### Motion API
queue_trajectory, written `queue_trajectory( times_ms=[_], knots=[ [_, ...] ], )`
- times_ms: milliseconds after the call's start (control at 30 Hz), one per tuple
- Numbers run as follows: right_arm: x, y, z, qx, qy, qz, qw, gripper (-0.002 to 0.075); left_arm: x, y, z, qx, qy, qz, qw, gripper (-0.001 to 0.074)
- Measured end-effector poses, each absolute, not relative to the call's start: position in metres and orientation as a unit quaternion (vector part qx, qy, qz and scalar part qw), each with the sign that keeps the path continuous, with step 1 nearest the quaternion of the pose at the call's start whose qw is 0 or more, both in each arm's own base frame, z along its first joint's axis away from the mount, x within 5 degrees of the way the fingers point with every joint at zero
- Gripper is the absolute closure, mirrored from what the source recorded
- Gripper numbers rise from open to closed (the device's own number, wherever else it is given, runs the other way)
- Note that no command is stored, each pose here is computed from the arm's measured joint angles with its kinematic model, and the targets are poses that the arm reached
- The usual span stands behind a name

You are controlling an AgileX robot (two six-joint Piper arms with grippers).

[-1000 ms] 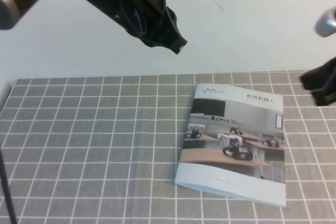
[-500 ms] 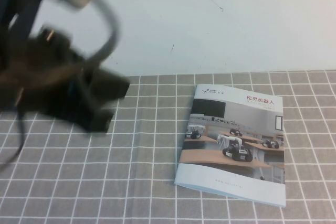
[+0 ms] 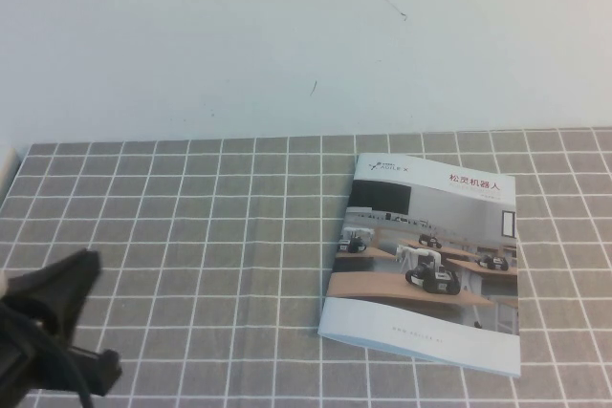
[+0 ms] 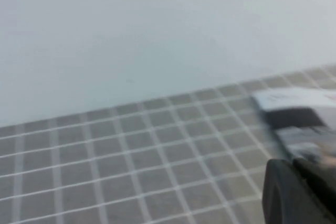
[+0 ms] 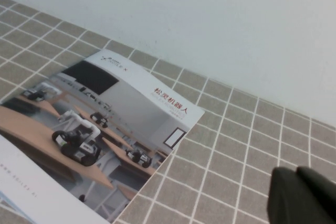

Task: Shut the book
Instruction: 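Close the open booklet and leave it lying on the table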

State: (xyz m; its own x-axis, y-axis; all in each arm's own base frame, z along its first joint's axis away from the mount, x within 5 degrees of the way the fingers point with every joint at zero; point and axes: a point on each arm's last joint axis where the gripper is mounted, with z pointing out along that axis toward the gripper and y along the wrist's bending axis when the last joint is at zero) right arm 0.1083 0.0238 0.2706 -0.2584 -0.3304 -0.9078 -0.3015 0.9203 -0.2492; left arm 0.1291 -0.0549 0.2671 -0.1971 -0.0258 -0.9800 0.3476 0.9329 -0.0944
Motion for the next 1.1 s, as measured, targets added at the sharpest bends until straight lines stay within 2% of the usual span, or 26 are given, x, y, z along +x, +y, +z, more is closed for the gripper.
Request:
queue_trajectory(
  times_ms=[200,533,667,767,1000,1100],
  knots=[
    [0.109,0.024,0.265,-0.203,0.801,-0.012,0.563,0.0729,0.127,-0.034,0.235,0.009,0.754,-0.106,0.648,0.0738],
    [0.107,0.024,0.261,-0.208,0.812,-0.010,0.545,0.0729,0.103,-0.029,0.178,0.034,0.812,-0.101,0.574,0.0738],
    [0.107,0.024,0.261,-0.208,0.812,-0.010,0.545,0.0729,0.093,-0.020,0.185,0.003,0.787,-0.118,0.605,0.0738],
    [0.107,0.024,0.261,-0.208,0.812,-0.010,0.545,0.0729,0.086,-0.010,0.192,-0.021,0.761,-0.099,0.640,0.0738],
    [0.107,0.024,0.261,-0.208,0.812,-0.009,0.545,0.0729,0.062,-0.011,0.195,0.088,0.730,-0.016,0.677,0.0738],
    [0.107,0.024,0.261,-0.208,0.812,-0.009,0.545,0.0729,0.057,-0.011,0.198,0.096,0.709,0.003,0.698,0.0738]
  ],
)
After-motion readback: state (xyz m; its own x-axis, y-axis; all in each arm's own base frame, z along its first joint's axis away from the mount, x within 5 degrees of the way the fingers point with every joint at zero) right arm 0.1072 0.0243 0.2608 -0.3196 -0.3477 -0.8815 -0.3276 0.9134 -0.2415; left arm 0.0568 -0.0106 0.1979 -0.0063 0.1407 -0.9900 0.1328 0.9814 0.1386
